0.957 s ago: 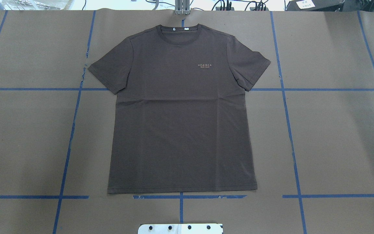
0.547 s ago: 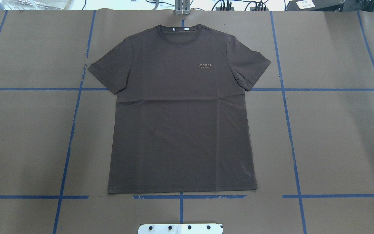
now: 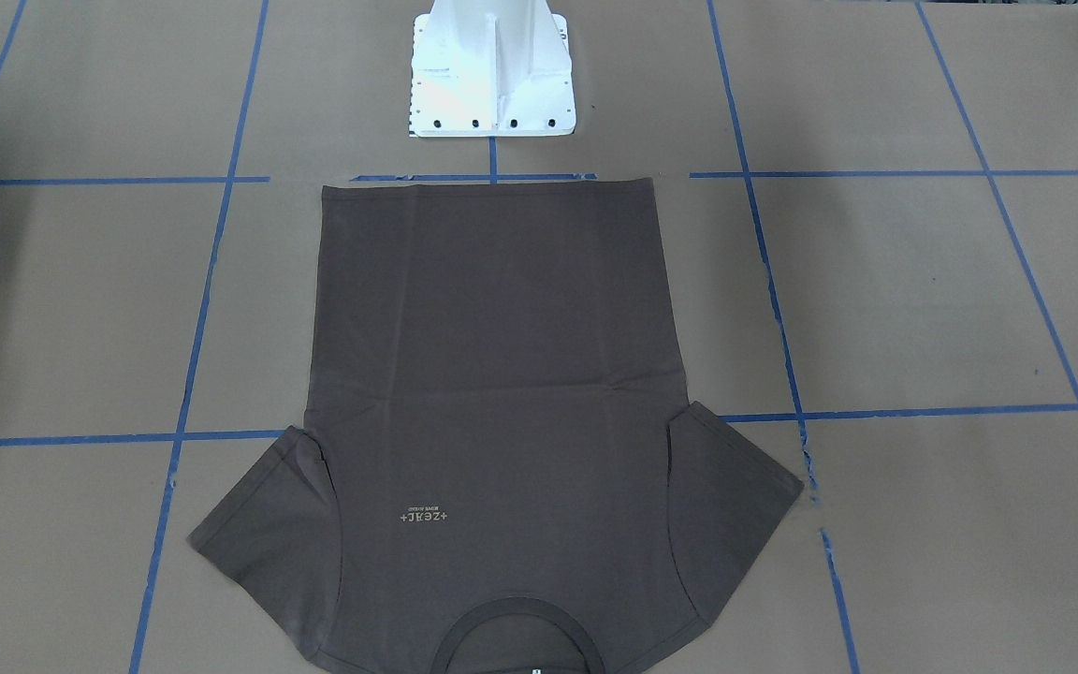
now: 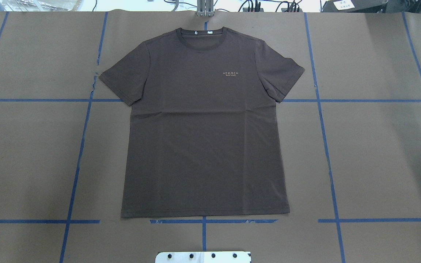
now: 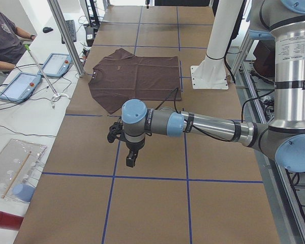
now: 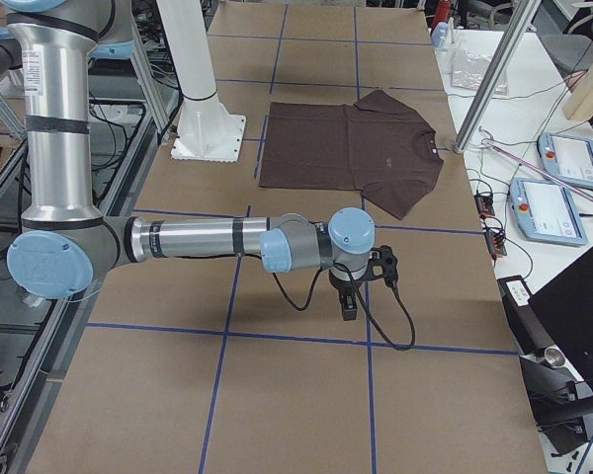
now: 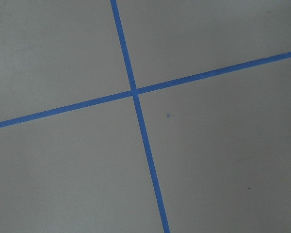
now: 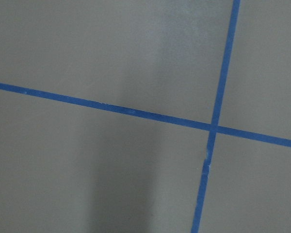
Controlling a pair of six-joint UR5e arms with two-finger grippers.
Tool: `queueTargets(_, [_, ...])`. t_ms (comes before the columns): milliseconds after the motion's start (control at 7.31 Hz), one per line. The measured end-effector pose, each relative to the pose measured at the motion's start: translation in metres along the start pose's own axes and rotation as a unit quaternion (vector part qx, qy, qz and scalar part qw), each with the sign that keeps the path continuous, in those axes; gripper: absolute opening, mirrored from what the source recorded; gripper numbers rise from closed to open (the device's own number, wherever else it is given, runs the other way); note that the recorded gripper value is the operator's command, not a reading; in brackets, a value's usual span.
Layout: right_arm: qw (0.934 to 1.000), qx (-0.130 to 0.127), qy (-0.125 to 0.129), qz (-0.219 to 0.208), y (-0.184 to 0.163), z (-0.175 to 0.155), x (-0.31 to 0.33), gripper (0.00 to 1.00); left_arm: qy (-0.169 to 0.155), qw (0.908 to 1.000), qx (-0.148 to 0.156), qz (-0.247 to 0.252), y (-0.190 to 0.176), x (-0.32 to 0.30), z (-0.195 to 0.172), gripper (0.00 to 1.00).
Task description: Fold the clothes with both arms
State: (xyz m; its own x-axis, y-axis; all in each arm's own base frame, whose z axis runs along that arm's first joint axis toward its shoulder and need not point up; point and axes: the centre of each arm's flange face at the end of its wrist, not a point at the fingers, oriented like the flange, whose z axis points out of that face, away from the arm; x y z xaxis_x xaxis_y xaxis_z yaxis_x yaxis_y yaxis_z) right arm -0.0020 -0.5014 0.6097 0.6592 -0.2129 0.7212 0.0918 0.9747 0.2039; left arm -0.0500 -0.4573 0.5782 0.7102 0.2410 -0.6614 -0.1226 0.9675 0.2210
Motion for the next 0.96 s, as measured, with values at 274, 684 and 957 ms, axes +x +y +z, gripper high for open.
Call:
queueTargets(274, [0.9978, -0.014, -0.013, -0.064, -0.057, 0.033, -0.063, 1.00, -0.001, 0.9999, 0.009, 0.009, -0.004, 0.004, -0.004, 1.00])
queueTargets(684, [0.9956, -0.029, -0.032, -0.083, -0.180, 0.077, -0.184, 1.00, -0.003, 0.9996, 0.023, 0.019, -0.008, 0.010, -0.012, 1.00])
queueTargets(957, [0.9988, -0.002, -0.024, -0.042, -0.218, 0.110, -0.240, 1.00, -0.003, 0.9995, 0.025, 0.021, -0.009, 0.012, -0.013, 1.00])
